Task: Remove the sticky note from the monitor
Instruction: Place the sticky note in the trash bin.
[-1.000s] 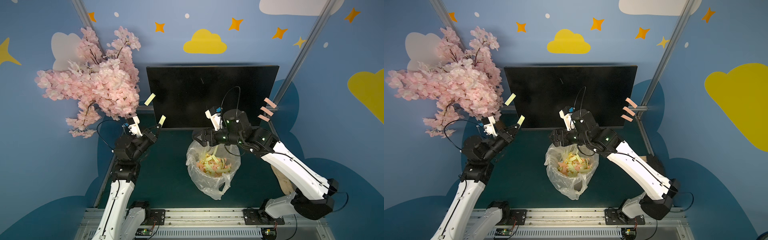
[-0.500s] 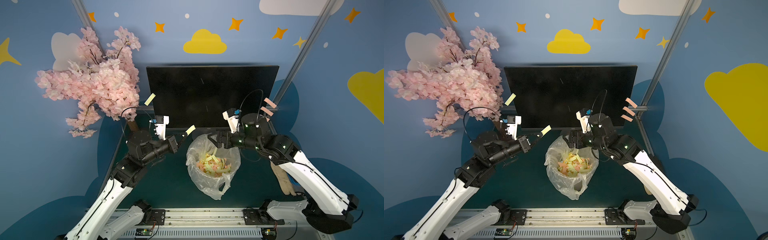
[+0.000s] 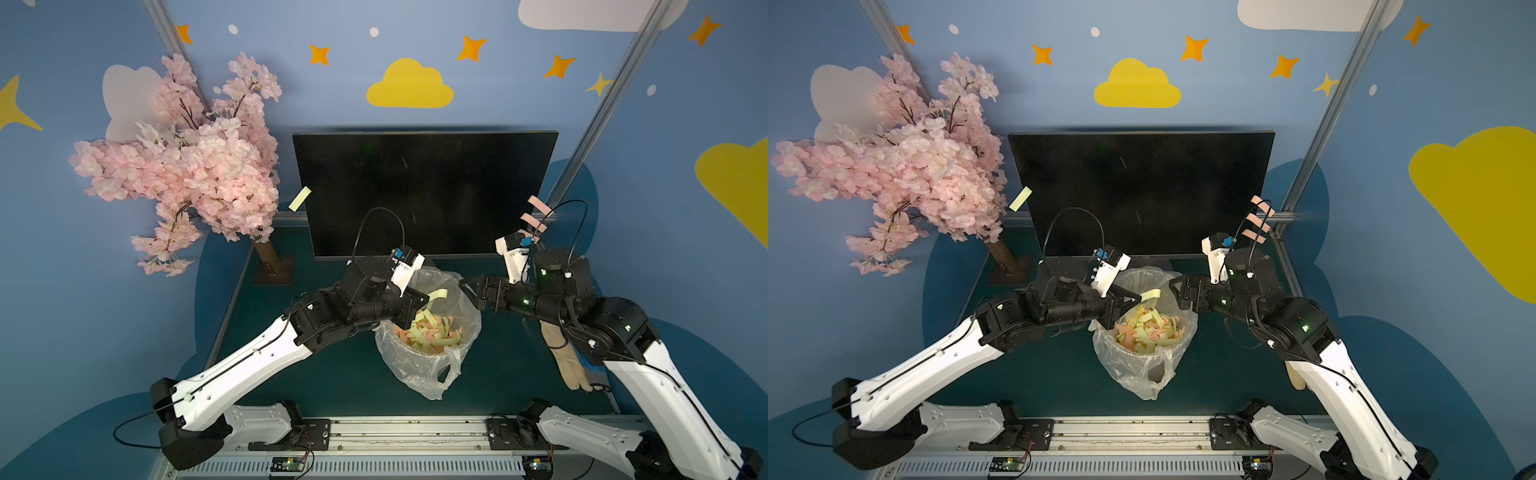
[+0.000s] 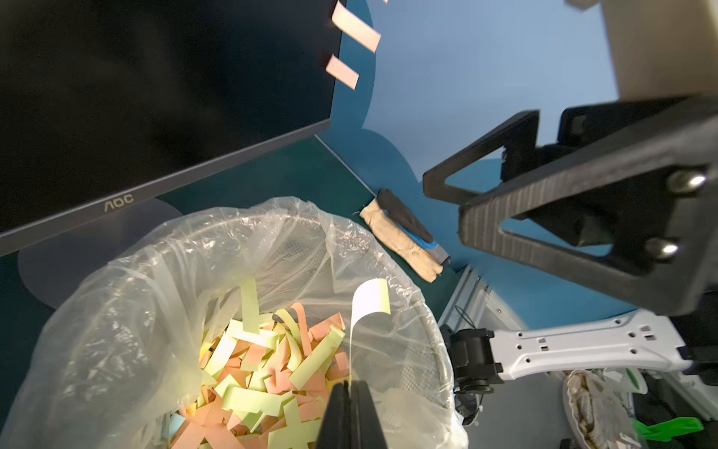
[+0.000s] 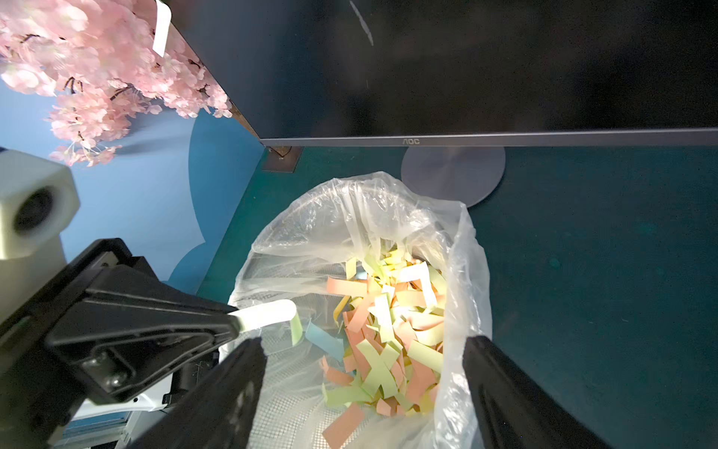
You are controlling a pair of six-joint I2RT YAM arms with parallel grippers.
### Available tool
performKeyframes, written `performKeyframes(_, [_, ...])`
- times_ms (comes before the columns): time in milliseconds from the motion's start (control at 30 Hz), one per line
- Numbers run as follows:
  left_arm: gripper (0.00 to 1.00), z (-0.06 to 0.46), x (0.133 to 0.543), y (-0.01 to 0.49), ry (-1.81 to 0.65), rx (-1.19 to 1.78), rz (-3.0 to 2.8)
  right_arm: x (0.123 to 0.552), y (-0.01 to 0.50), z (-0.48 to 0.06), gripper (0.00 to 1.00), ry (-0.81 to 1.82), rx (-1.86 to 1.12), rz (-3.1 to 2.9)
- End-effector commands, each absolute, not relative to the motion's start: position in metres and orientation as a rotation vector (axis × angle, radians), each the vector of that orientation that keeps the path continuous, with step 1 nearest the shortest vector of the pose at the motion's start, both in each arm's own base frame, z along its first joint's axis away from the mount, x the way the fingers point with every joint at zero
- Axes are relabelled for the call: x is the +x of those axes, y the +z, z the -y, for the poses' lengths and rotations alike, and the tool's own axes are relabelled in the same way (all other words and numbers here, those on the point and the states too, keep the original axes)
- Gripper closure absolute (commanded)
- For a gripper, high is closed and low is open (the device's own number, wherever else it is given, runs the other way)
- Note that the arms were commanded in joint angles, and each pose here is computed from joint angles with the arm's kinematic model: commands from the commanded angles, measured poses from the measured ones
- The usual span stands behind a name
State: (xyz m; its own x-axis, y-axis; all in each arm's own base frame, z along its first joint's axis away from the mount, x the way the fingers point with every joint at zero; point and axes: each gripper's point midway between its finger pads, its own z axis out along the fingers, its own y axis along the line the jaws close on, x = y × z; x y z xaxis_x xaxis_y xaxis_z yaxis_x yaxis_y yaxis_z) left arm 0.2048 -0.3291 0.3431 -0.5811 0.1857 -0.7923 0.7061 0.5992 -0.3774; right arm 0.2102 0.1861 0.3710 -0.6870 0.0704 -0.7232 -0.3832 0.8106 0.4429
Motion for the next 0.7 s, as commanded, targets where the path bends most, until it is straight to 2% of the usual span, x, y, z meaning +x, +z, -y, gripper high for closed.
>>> performKeyframes(0, [0.95, 0.327, 0.204, 0.323, -0.750, 0.802, -2.150, 0.208, 0.363, -0.177, 0.15, 0.711, -0.220, -2.245])
performKeyframes(133, [0.92, 0.331, 0.205, 0.306, -0.681, 0.843, -2.196, 0.209, 0.360, -0.178, 0.15, 0.715, -0.219, -2.258])
performKeyframes(233, [0.78, 0.335, 0.207, 0.301, -0.659, 0.862, -2.207, 0.211, 0.357, -0.179, 0.15, 0.715, -0.224, -2.267])
performKeyframes(367, [0.32, 0.339, 0.210, 0.302, -0.650, 0.871, -2.202, 0.212, 0.355, -0.181, 0.15, 0.712, -0.227, -2.276])
performKeyframes(467, [0.06, 0.344, 0.212, 0.309, -0.657, 0.878, -2.183, 0.214, 0.355, -0.181, 0.15, 0.713, -0.225, -2.277])
performKeyframes(500, [0.01, 0.345, 0.213, 0.310, -0.659, 0.879, -2.178, 0.214, 0.355, -0.182, 0.15, 0.714, -0.226, -2.278])
performKeyframes(667, [0.00, 0.348, 0.215, 0.316, -0.664, 0.876, -2.161, 0.217, 0.353, -0.182, 0.15, 0.715, -0.222, -2.282])
